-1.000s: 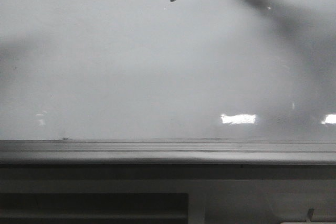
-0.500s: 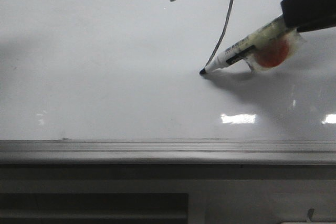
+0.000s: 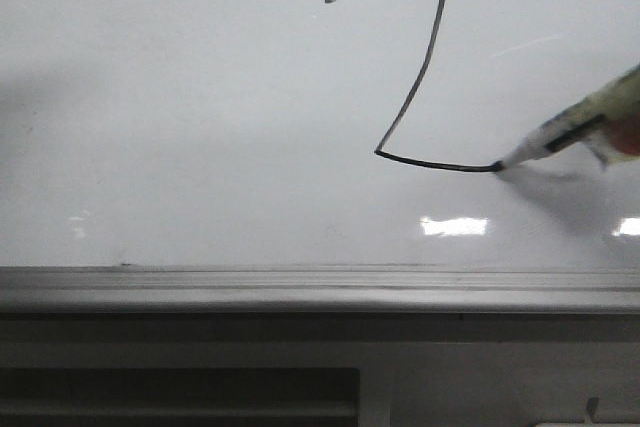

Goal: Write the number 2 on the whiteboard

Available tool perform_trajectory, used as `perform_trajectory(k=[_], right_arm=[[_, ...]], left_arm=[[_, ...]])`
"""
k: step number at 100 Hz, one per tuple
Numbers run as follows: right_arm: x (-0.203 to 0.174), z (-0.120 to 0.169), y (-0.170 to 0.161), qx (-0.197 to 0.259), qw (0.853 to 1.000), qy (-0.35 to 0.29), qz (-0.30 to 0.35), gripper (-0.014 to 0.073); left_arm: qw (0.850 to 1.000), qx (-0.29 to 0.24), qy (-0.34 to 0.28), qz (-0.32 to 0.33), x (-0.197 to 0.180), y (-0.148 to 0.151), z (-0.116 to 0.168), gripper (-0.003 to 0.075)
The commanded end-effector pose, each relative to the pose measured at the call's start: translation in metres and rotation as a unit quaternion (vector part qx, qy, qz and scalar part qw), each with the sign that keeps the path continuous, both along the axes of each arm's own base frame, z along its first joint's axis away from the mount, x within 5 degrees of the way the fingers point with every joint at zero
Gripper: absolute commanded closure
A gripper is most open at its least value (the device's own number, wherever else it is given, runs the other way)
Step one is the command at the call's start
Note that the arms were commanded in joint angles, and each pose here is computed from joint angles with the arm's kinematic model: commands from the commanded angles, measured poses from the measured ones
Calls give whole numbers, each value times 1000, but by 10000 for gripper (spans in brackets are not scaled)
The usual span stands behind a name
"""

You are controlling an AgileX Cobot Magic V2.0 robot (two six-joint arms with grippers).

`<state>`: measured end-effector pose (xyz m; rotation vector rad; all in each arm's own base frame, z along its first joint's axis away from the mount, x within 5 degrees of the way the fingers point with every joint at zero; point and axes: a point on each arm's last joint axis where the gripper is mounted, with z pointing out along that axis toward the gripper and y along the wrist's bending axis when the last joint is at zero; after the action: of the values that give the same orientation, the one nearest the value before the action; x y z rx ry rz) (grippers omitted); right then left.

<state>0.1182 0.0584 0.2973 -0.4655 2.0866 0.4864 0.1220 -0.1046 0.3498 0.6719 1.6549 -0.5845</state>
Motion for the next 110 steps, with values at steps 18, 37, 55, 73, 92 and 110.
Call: perform_trajectory(k=[18, 37, 55, 73, 92, 110], right_arm=[[-32, 27, 0, 47, 996, -65, 30, 641], [-32, 50, 6, 86, 989, -103, 57, 641], [-11, 59, 19, 67, 989, -72, 113, 641], [11, 67, 33, 66, 981, -38, 176, 641], [28, 74, 46, 53, 970, -13, 237, 641], [34, 77, 62, 45, 958, -6, 282, 641]], left_arm=[[999, -39, -7, 14, 1, 2, 13, 740], [999, -17, 17, -26, -3, -6, 6, 739], [995, 8, -4, -95, -9, -26, 4, 648], [989, 20, -7, -146, -10, -53, 3, 355], [984, 39, -4, -175, -3, -80, 4, 333], [978, 60, -8, -201, 3, -106, 4, 333]])
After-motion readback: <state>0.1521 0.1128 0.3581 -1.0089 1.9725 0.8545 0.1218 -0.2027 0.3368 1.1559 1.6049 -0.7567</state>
